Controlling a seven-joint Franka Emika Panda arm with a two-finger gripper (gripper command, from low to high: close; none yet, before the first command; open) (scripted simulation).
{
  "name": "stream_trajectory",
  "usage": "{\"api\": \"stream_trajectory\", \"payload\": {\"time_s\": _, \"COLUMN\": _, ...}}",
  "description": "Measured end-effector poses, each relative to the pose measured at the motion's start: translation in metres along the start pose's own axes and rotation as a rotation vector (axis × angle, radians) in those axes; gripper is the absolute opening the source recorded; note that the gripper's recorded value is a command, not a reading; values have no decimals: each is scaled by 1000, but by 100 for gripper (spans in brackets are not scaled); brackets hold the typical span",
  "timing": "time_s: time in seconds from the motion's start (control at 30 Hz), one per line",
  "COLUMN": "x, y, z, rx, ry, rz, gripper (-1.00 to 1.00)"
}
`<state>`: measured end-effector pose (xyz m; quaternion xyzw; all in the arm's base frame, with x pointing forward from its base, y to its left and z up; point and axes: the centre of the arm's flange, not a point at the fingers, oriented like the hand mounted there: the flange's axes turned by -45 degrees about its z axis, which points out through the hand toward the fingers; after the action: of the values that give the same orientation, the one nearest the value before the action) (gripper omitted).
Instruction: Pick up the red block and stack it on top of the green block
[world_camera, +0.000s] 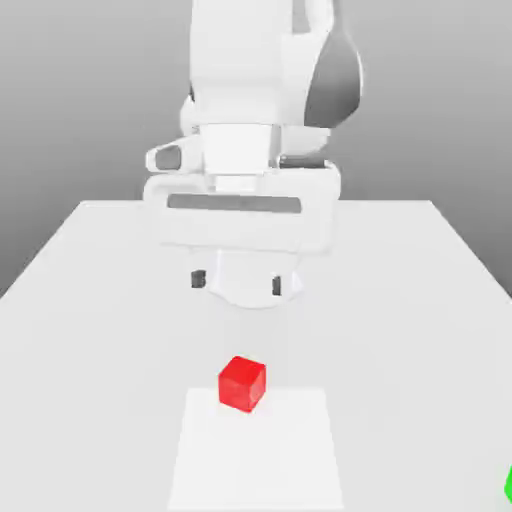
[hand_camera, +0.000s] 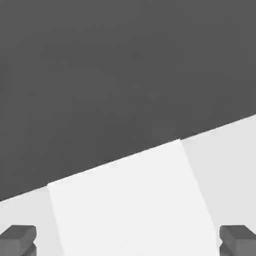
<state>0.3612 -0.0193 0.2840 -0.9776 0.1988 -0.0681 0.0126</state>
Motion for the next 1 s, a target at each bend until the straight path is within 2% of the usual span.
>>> {"api": "stream_trajectory", "payload": {"time_s": 0.1, "x": -36, "y": 15, "z": 69, "rx": -44, "ry": -100, "rz": 59, "gripper": 0}}
{"api": "stream_trajectory", "payload": {"time_s": 0.3, "x": -54, "y": 22, "z": 128, "rx": -55, "ry": -126, "rz": 75, "gripper": 0}}
{"api": "stream_trajectory", "payload": {"time_s": 0.33, "x": -55, "y": 23, "z": 133, "rx": -56, "ry": -127, "rz": 75, "gripper": -100}}
{"api": "stream_trajectory", "payload": {"time_s": 0.57, "x": -55, "y": 23, "z": 132, "rx": -56, "ry": -126, "rz": 75, "gripper": -100}}
{"api": "stream_trajectory", "payload": {"time_s": 0.83, "x": -47, "y": 20, "z": 76, "rx": -56, "ry": -125, "rz": 75, "gripper": -100}}
{"api": "stream_trajectory", "payload": {"time_s": 1.0, "x": -17, "y": -29, "z": 65, "rx": -63, "ry": -122, "rz": -193, "gripper": -100}}
